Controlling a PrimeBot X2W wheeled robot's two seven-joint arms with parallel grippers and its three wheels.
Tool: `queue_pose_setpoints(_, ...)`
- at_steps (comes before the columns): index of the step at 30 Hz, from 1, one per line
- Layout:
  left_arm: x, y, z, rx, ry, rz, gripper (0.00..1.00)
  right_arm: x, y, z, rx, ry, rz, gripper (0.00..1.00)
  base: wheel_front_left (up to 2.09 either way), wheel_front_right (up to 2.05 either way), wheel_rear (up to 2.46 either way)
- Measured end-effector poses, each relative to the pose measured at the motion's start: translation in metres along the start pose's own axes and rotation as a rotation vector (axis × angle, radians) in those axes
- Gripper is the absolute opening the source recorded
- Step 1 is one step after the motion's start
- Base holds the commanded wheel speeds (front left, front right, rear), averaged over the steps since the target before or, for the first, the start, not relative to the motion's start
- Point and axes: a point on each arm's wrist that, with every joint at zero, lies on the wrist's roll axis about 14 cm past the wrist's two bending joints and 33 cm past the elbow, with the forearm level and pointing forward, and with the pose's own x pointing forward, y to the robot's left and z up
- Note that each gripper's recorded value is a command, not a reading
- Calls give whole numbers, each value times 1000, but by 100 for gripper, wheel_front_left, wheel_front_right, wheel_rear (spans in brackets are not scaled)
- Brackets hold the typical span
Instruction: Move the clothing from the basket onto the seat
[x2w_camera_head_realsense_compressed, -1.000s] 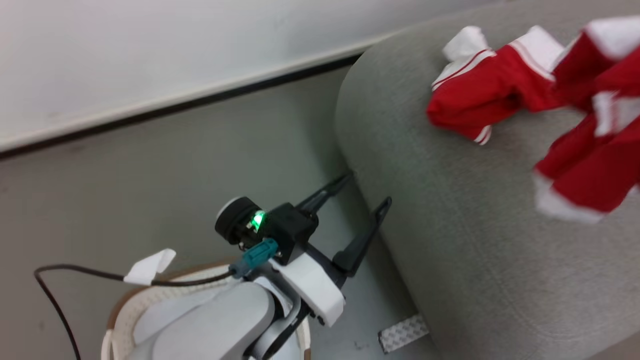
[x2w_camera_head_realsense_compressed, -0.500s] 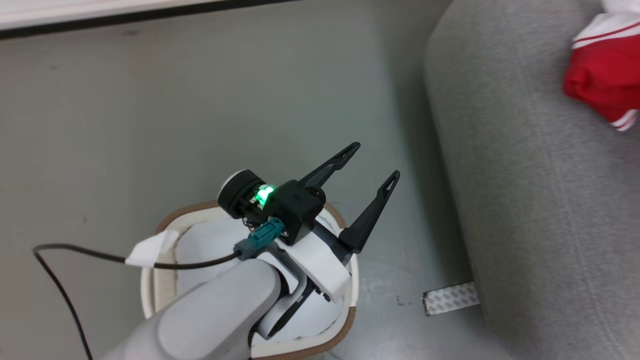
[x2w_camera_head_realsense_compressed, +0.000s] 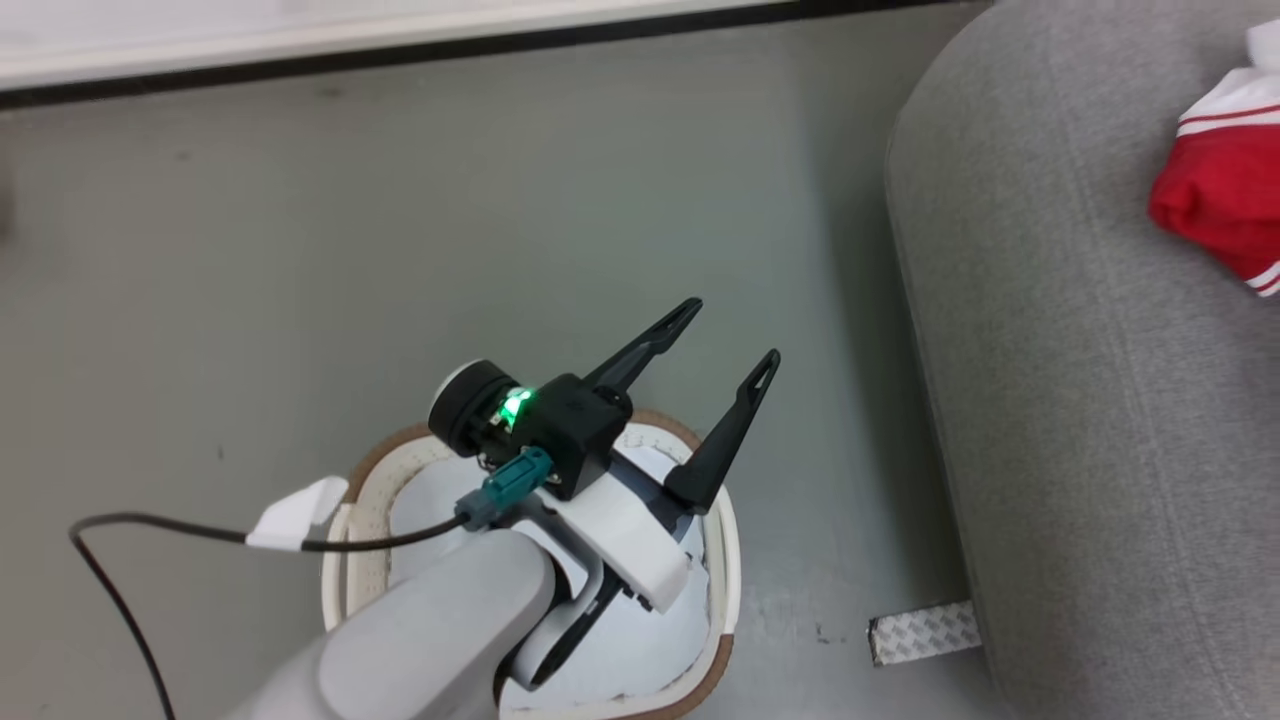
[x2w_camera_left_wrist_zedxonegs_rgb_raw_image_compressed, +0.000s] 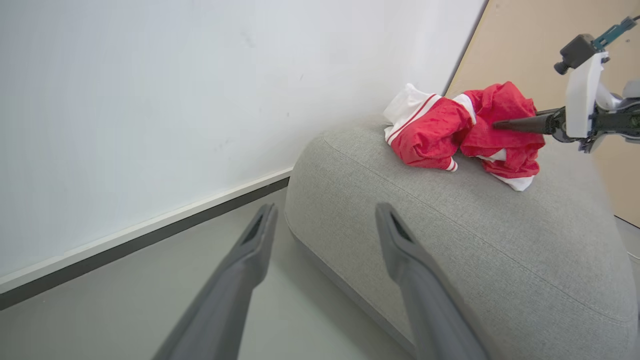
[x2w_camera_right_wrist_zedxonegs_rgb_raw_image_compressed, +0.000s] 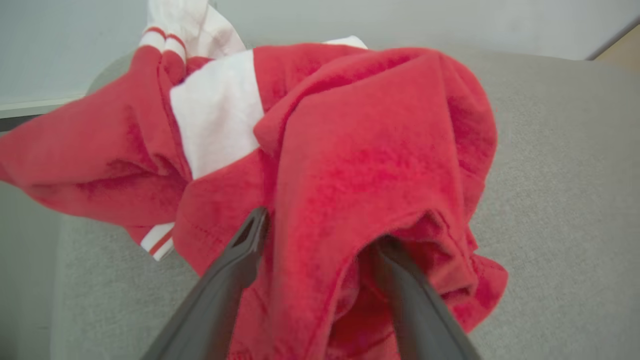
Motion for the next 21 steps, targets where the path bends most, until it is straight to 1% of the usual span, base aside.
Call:
queue_pose_setpoints(4,-5,-6,12,6,-15,6,100,-18,-6,-6,-9,36,4,100,0,0,0)
queue_pose_setpoints(8,-15,-11,25,25,-30,27,100,-41,-15,0,-41,15,9,100,0,0,0)
queue_pose_setpoints(10,-22,-9,34,33,-40,55,100,-54,-16,16,-53,-54,26,100,0,0,0)
queue_pose_setpoints(13,-33,-7,51,47,-66,97,100,-76,-15,48,-52,-198,52,100,0,0,0)
queue_pose_setpoints(16,-46,0,71,68,-107,156,100,-97,-7,75,-23,-331,94,100,0,0,0)
queue_pose_setpoints(18,-56,3,85,79,-135,191,100,-111,4,89,-18,-409,132,100,0,0,0)
queue_pose_setpoints(21,-74,9,100,85,-164,247,100,-130,34,108,30,-531,221,100,0,0,0)
